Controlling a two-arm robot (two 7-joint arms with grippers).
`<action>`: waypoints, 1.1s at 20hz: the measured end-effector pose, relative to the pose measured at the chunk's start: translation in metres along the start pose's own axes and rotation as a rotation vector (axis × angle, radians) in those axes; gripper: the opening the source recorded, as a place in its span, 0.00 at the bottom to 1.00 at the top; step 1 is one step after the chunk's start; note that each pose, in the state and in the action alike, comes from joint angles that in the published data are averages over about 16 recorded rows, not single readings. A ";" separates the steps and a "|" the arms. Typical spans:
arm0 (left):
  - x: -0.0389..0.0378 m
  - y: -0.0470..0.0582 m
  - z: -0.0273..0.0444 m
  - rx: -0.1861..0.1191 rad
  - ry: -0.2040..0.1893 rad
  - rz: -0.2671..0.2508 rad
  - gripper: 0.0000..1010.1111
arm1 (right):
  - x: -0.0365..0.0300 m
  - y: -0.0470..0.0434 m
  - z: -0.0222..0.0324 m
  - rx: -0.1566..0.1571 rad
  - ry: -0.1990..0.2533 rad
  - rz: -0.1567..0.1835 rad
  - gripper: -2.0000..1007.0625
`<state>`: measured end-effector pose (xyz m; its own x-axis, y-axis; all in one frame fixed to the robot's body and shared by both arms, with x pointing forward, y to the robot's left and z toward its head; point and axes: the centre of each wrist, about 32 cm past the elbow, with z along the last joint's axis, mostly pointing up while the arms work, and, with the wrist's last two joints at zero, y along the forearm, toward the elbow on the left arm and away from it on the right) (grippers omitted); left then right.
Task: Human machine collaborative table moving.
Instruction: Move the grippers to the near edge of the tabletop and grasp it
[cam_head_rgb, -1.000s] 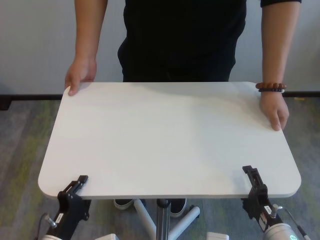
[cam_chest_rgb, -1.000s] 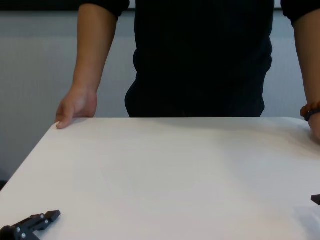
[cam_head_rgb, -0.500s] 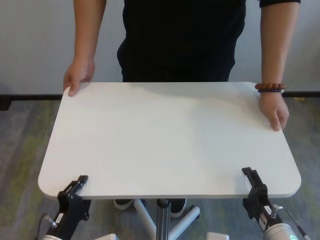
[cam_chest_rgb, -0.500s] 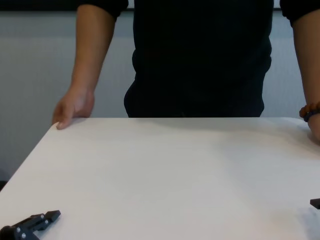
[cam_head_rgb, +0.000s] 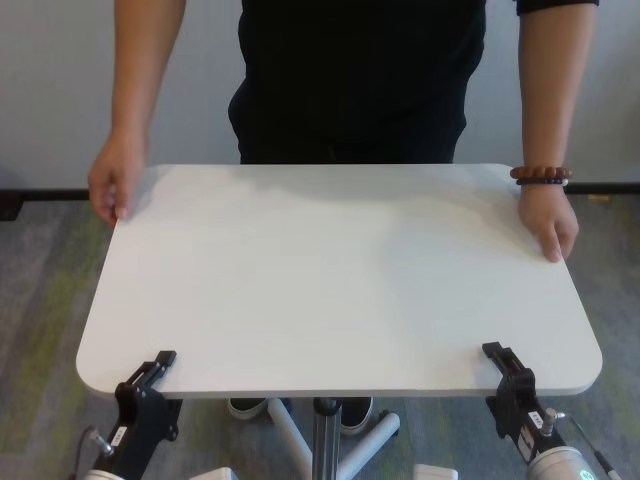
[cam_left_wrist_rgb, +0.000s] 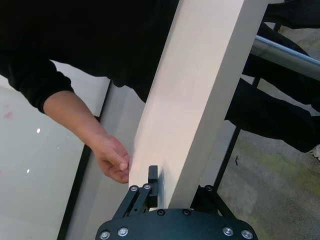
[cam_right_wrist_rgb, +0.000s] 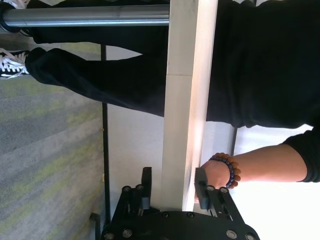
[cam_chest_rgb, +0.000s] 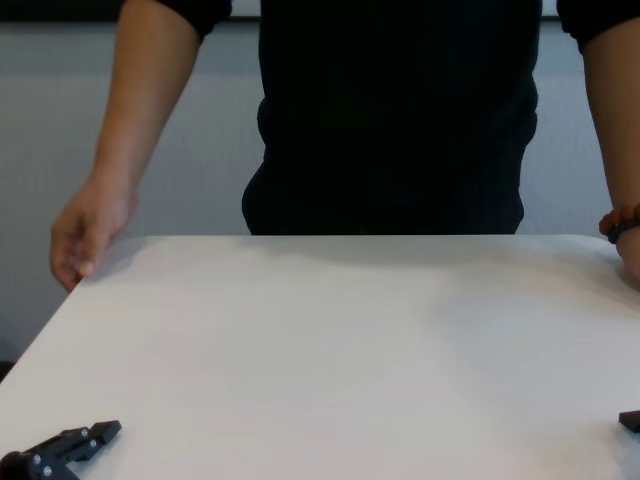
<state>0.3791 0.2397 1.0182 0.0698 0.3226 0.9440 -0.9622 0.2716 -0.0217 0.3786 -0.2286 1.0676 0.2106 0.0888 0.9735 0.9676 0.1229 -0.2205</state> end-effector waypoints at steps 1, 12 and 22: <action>0.0000 0.000 0.0000 0.000 0.000 0.000 0.29 | 0.0000 0.0000 0.0000 0.000 0.000 0.000 0.50; 0.0000 0.000 0.0000 0.000 0.000 0.000 0.29 | 0.0000 0.0000 0.0000 0.000 -0.001 -0.001 0.28; 0.0000 0.000 0.0000 0.000 0.000 0.000 0.29 | 0.0000 0.0000 0.0000 0.000 -0.001 0.000 0.26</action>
<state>0.3791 0.2397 1.0182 0.0698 0.3226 0.9440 -0.9622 0.2715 -0.0217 0.3786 -0.2286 1.0676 0.2100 0.0894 0.9736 0.9677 0.1230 -0.2200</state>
